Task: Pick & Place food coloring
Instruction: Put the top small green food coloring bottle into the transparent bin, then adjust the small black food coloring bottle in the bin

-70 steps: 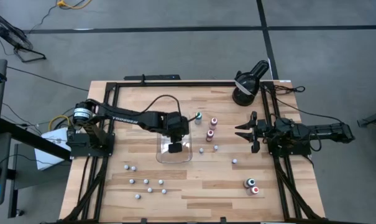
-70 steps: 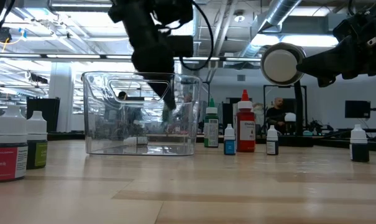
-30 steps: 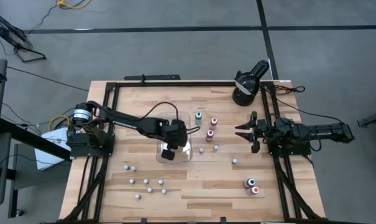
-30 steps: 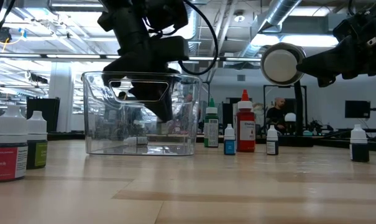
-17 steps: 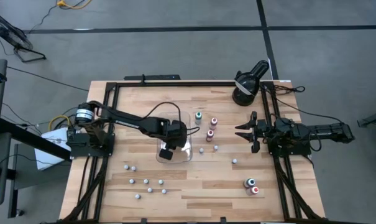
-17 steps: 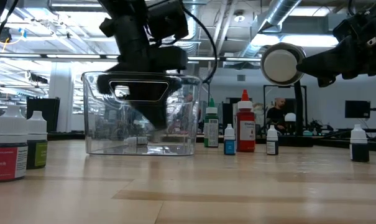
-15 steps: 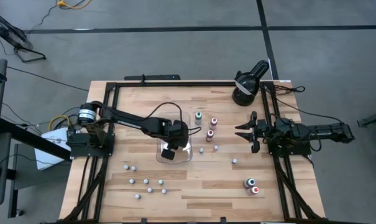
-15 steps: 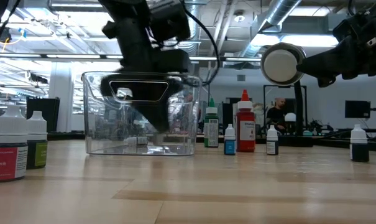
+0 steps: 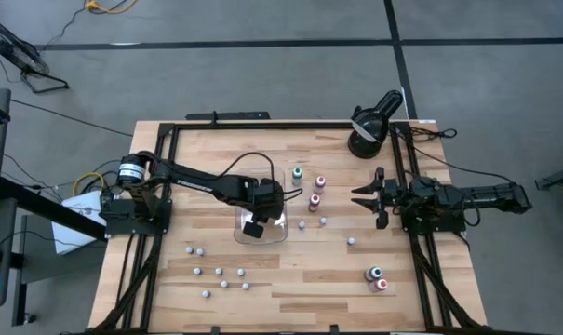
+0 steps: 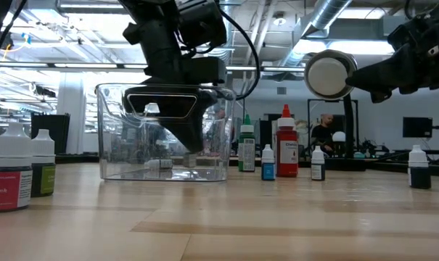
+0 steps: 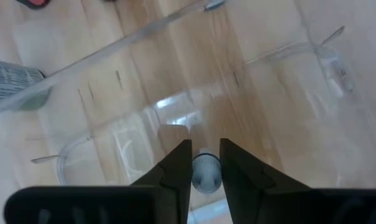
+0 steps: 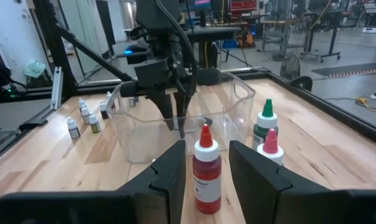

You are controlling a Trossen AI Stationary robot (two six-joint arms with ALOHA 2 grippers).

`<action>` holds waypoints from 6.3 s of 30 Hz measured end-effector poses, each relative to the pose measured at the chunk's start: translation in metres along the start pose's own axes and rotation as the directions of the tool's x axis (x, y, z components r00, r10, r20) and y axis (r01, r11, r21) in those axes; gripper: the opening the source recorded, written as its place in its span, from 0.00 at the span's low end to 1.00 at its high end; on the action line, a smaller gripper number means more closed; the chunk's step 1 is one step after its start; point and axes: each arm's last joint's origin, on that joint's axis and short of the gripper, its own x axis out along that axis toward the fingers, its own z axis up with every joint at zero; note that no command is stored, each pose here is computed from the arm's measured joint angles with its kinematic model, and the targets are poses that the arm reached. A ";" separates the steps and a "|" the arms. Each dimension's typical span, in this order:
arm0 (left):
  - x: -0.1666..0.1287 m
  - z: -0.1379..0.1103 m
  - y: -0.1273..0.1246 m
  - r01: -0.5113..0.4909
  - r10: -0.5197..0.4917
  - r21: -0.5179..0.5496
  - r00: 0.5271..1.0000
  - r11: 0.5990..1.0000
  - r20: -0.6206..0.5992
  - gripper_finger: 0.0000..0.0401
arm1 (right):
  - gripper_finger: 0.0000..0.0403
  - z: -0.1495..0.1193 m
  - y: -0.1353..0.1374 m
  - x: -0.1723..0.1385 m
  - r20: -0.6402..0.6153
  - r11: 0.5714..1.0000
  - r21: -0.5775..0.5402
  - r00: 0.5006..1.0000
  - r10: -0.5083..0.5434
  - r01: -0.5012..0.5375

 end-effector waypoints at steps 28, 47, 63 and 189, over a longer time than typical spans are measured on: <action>-0.030 0.012 0.009 0.050 -0.065 -0.113 0.989 0.992 -0.132 0.30 | 0.28 0.000 0.000 0.000 0.002 1.000 0.000 1.000 0.000 0.000; -0.039 -0.013 0.042 -0.151 0.010 -0.482 0.959 0.863 -0.283 0.30 | 0.28 0.000 0.000 0.000 0.001 1.000 0.000 1.000 0.000 0.000; -0.011 -0.013 0.029 -0.194 0.028 -0.402 0.924 0.895 -0.383 0.30 | 0.28 0.000 0.000 0.000 0.001 1.000 0.000 1.000 0.000 0.000; 0.001 0.001 0.045 -0.011 0.091 0.503 0.987 0.864 -0.134 0.45 | 0.28 0.000 0.000 0.000 0.002 1.000 0.000 1.000 0.000 0.000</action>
